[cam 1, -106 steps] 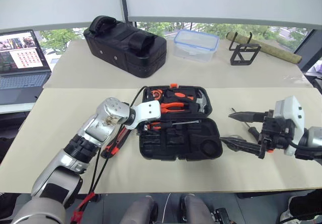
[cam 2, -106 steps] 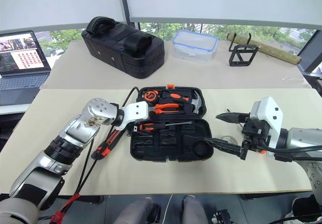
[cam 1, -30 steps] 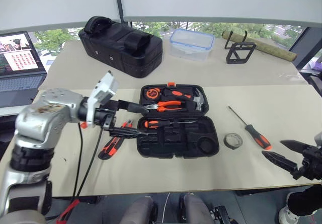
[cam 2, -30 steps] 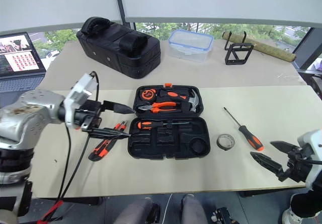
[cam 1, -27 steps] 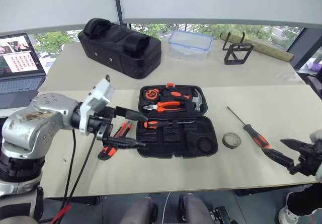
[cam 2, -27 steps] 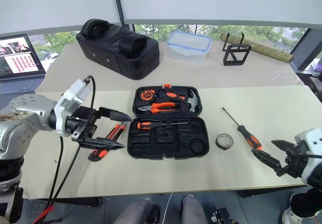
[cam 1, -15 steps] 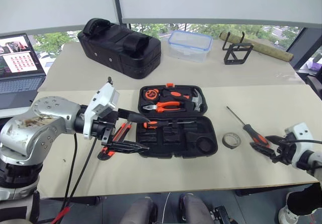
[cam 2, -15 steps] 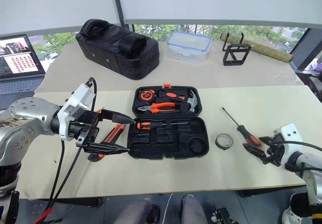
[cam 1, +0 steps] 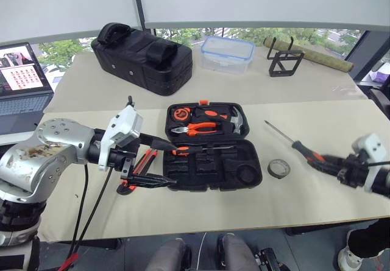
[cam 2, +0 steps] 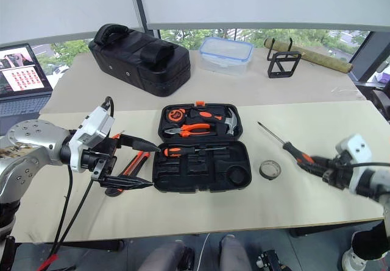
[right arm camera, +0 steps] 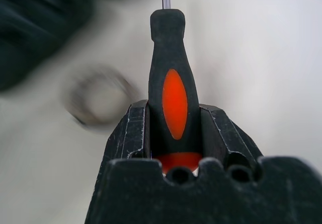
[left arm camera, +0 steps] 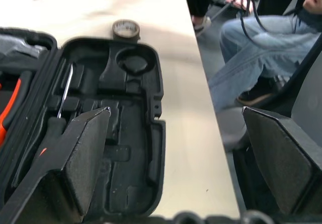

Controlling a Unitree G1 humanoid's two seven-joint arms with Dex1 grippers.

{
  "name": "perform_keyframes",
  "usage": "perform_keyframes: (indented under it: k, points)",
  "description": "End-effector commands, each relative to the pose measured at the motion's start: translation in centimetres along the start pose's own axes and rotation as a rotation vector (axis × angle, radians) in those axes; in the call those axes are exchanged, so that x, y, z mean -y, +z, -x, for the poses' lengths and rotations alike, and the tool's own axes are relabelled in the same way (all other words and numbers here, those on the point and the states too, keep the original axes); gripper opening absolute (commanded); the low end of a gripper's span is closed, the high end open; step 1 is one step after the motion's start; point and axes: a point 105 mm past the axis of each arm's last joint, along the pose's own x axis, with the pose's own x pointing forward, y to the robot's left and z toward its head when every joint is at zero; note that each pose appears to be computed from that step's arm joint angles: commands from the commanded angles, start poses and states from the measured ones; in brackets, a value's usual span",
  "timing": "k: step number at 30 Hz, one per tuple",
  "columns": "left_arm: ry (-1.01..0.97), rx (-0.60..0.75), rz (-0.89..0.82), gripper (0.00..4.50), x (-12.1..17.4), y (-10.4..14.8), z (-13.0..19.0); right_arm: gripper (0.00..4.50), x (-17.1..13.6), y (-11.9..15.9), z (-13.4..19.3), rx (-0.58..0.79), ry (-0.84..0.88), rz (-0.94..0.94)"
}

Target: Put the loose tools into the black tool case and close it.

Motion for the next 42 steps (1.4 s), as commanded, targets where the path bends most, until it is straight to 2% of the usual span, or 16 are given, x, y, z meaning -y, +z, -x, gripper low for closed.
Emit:
perform_keyframes:
  k: [1,8,18,24,25,34,36,42]
  points:
    - [0.002,-0.011,-0.046,4.50,-0.3,0.3,0.0,1.01,-2.9,3.0,-3.0,0.025,0.228,0.163]
    - [0.021,-0.036,-0.071,4.50,-1.0,-0.4,-0.4,1.01,-3.4,3.3,-9.1,-0.060,0.346,0.390]
    - [0.049,-0.043,-0.080,4.50,-1.2,-0.6,-0.2,1.01,-2.9,1.4,-10.3,-0.130,0.380,0.498]
    - [0.054,-0.039,-0.081,4.50,-1.2,-0.5,-0.3,1.01,-3.0,2.0,-10.7,-0.098,0.379,0.478]
    - [0.055,-0.037,-0.081,4.50,-1.3,-0.5,-0.4,1.51,-3.1,2.4,-10.9,-0.075,0.374,0.472]
    - [0.069,-0.030,-0.092,4.50,-2.0,-0.2,-0.5,4.48,-2.9,5.5,-11.2,0.044,0.314,0.417]
    - [0.072,-0.028,-0.094,4.50,-2.1,-0.1,-0.5,4.48,-2.9,5.9,-11.3,0.067,0.306,0.375]
    - [0.081,-0.029,-0.097,4.50,-2.4,-0.3,-0.5,2.55,-4.1,6.3,-12.1,0.090,0.348,0.344]
